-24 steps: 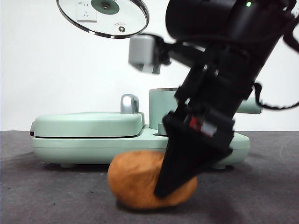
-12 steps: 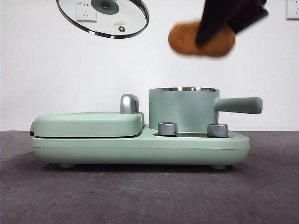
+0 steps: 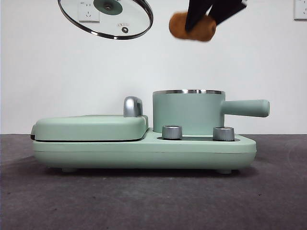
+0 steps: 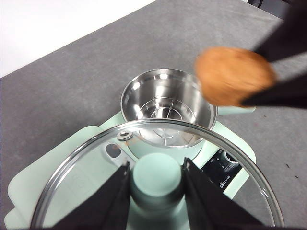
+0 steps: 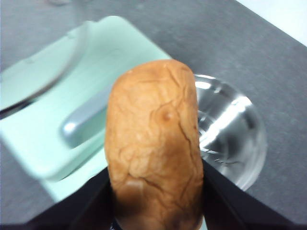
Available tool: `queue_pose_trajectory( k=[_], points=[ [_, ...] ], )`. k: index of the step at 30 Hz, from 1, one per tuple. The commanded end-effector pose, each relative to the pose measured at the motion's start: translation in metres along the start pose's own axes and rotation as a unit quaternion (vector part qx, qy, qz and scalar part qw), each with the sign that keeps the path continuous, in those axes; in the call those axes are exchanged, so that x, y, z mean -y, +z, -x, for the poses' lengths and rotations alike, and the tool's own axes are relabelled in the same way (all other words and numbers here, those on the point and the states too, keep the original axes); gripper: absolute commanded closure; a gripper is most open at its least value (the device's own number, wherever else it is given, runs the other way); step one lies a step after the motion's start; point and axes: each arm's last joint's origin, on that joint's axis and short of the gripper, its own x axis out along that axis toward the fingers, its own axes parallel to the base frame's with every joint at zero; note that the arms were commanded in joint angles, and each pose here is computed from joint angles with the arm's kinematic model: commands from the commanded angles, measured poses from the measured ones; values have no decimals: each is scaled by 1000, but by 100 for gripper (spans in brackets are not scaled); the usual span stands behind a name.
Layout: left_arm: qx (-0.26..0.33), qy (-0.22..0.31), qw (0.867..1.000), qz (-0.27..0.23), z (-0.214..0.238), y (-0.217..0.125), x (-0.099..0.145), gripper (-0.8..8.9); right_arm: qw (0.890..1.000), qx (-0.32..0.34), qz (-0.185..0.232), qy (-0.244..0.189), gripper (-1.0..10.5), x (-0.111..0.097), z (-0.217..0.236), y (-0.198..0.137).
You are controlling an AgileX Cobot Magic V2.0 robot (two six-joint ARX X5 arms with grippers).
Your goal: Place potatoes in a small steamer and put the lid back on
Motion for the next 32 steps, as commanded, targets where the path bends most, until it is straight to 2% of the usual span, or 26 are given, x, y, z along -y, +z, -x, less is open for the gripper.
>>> queue_pose_trajectory(
  k=[1, 7, 12, 21, 32],
  points=[
    [26, -1, 1000, -14, 6, 9, 2, 804, 1000, -4, -13, -6, 778, 11, -19, 12],
    [27, -1, 1000, -13, 6, 9, 2, 804, 999, -32, -32, -17, 778, 36, -60, 18],
    [27, -1, 1000, -12, 6, 9, 2, 804, 997, -64, -43, -17, 778, 47, -90, 8],
    [34, 0, 999, -15, 6, 11, 1, 804, 991, -123, -55, -7, 778, 53, -133, -13],
    [40, 1, 999, -16, 6, 12, 1, 804, 989, -138, -57, -3, 778, 53, -141, -18]
  ],
)
